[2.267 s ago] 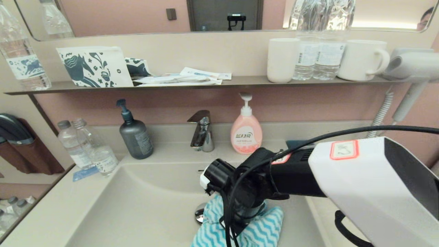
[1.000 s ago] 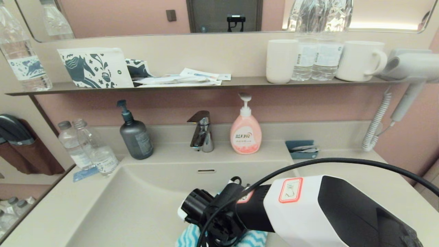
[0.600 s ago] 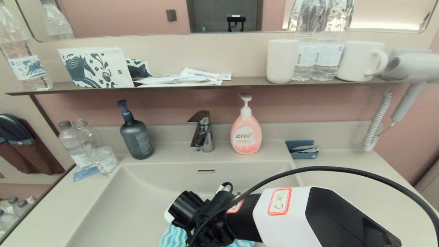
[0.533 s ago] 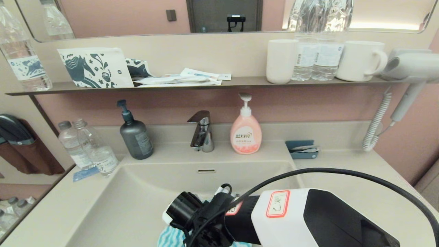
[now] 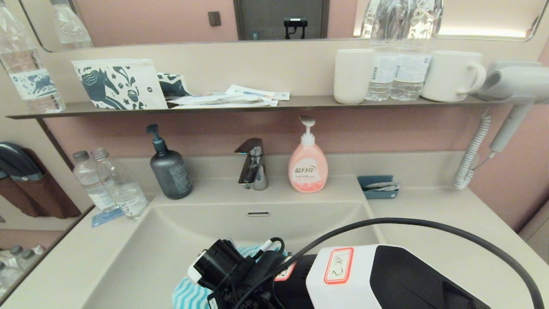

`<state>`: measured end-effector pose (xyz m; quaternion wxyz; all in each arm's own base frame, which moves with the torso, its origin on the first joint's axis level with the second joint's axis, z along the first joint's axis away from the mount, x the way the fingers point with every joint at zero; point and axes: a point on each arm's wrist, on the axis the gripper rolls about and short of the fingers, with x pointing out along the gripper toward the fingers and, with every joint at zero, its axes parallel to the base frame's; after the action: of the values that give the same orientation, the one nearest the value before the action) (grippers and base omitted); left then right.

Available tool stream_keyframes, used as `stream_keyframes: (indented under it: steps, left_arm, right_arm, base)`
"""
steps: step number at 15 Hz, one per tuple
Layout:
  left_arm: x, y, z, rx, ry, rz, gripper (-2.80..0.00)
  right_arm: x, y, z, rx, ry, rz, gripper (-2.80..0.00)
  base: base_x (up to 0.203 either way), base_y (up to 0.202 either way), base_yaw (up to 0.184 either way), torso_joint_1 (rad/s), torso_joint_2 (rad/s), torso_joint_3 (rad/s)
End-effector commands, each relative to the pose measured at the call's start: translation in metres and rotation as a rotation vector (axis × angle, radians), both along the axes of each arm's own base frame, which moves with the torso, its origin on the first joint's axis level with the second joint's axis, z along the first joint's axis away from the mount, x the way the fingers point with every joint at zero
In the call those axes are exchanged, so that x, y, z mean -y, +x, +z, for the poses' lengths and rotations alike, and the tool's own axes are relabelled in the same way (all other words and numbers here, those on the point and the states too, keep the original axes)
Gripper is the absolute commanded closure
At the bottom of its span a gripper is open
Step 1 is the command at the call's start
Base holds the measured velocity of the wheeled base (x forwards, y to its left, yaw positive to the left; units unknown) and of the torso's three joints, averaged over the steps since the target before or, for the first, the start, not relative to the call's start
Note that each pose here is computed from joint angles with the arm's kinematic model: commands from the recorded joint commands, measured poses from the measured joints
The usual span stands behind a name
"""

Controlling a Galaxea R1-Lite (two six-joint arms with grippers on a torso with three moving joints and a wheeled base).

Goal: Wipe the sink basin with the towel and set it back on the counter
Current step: Wipe the sink

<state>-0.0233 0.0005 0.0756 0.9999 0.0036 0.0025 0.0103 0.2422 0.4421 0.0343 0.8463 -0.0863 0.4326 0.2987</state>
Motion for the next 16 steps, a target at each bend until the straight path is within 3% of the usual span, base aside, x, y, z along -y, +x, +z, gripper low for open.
stream_keyframes:
  steps: [1, 4, 9, 13, 16]
  left_arm:
    - [0.0, 0.0, 0.0, -0.001, 0.0, 0.001, 0.0]
    - [0.0, 0.0, 0.0, -0.001, 0.0, 0.001, 0.0]
    - [0.0, 0.0, 0.0, -0.001, 0.0, 0.002, 0.0]
    - [0.0, 0.0, 0.0, -0.001, 0.0, 0.001, 0.0]
    - [0.0, 0.0, 0.0, -0.001, 0.0, 0.001, 0.0]
  right_arm:
    - [-0.003, 0.002, 0.01, 0.033, 0.058, -0.003, 0.0]
    - [-0.002, 0.001, 0.034, 0.061, 0.114, 0.008, 0.0]
    - [-0.007, 0.006, 0.067, 0.167, 0.27, 0.017, 0.0]
    - [-0.013, 0.023, 0.043, 0.245, 0.29, 0.042, 0.0]
    - [-0.013, 0.038, 0.016, 0.296, 0.257, 0.066, 0.0]
  base:
    - [0.0, 0.0, 0.0, 0.0, 0.0, 0.0]
    - [0.0, 0.0, 0.0, 0.0, 0.0, 0.0]
    - [0.0, 0.0, 0.0, 0.0, 0.0, 0.0]
    - [0.0, 0.0, 0.0, 0.0, 0.0, 0.0]
    - [0.0, 0.0, 0.0, 0.0, 0.0, 0.0]
